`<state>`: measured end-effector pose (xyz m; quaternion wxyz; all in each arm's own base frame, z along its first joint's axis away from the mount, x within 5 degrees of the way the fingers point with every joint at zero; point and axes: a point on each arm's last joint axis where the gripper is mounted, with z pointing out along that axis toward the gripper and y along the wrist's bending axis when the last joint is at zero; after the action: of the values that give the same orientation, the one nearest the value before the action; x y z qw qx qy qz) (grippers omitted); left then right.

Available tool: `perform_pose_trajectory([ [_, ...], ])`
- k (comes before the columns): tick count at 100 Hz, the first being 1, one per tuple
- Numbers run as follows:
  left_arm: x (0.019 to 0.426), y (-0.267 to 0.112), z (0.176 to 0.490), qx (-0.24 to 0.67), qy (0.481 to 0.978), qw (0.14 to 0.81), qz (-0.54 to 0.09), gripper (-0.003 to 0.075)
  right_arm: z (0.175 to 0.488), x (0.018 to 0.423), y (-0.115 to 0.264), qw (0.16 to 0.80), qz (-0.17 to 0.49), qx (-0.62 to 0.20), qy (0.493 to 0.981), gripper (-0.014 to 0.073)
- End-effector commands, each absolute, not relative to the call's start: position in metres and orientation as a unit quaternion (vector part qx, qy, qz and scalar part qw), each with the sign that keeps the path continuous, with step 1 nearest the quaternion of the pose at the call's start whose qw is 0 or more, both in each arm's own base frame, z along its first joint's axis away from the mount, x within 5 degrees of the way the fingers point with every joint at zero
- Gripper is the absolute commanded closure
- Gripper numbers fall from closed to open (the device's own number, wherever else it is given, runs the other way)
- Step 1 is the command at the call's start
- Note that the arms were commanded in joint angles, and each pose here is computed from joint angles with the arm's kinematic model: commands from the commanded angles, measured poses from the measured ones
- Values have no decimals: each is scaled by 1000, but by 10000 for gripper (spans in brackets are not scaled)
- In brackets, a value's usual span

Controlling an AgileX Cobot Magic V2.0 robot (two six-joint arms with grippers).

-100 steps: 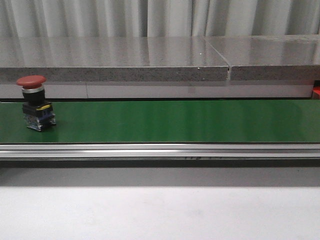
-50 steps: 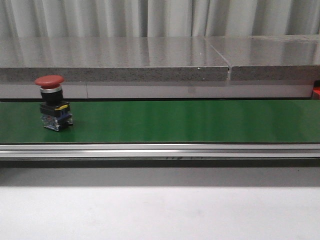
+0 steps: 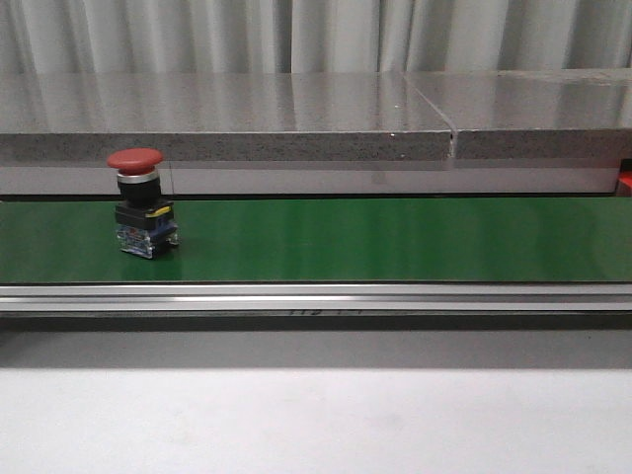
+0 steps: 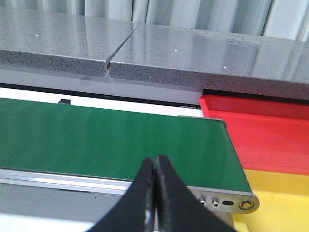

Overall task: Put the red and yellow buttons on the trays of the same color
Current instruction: 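Grasp a yellow-capped button from the table with the left gripper, then set the yellow button on the conveyor and open the left gripper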

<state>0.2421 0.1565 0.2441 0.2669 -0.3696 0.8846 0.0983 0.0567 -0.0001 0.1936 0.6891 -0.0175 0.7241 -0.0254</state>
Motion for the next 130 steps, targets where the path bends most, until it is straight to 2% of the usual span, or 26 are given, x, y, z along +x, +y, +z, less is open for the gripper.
perform_pose_trajectory([
  [1,237,146,283,-361,861,343,99,739,206,55,-1,727,-34,-17,686,662],
  [22,231,111,317,-305,858,404,86,739,206,55,-1,727,-34,-17,686,662],
  [54,264,55,338,-175,903,387,59,739,206,55,-1,727,-34,-17,686,662],
  [84,307,25,318,-121,934,333,43,739,206,55,-1,727,-34,-17,686,662],
  [130,330,22,283,-121,952,278,38,739,206,55,-1,727,-34,-17,686,662],
])
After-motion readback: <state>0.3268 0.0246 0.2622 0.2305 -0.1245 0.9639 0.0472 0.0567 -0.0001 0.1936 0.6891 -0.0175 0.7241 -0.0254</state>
